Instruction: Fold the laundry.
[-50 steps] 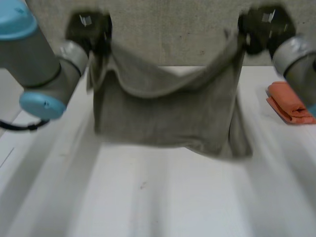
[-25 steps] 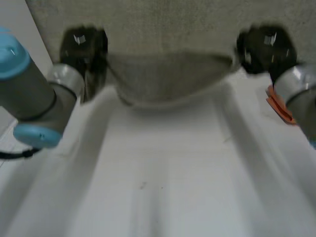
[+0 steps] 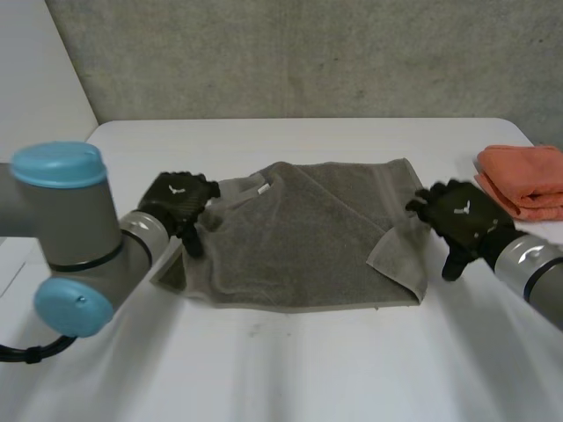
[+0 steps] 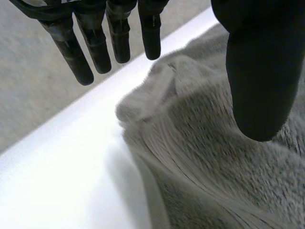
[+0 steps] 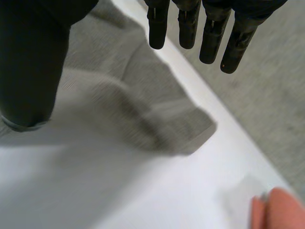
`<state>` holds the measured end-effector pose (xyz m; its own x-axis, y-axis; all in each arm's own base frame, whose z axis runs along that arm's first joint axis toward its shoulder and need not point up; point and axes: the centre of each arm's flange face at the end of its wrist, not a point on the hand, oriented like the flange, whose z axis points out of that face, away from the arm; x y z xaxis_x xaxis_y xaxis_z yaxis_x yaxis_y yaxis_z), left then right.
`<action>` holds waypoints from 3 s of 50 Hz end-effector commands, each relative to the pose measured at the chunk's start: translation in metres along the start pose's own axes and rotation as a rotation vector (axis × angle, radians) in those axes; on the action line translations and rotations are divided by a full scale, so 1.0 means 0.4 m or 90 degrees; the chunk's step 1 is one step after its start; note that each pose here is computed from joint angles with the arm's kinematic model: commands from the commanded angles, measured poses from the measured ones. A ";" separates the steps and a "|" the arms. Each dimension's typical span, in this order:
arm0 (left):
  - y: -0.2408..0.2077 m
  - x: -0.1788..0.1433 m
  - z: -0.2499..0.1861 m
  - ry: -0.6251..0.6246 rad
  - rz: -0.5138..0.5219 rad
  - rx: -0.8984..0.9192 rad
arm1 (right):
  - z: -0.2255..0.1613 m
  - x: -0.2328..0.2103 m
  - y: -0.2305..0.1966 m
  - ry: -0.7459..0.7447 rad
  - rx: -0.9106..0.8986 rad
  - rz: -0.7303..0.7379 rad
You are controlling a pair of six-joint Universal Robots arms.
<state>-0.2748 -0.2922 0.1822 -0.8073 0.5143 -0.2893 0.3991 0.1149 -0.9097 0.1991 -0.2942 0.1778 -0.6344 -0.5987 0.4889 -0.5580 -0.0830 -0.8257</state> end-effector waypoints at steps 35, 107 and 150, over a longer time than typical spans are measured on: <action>0.081 -0.023 -0.155 0.009 -0.009 -0.047 | 0.125 -0.142 -0.029 -0.220 -0.094 -0.297; 0.178 0.011 -0.011 0.043 0.049 -0.082 | 0.053 0.128 0.143 0.076 -0.135 0.219; 0.166 -0.006 0.078 0.031 0.062 -0.065 | 0.042 0.119 0.138 0.066 -0.130 0.212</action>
<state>-0.2591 -0.3135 0.1062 -0.7403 0.5718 -0.3535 0.5174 0.1488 -0.8427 0.1475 -0.3408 0.1464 -0.8436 -0.4837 0.2330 -0.4012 0.2794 -0.8723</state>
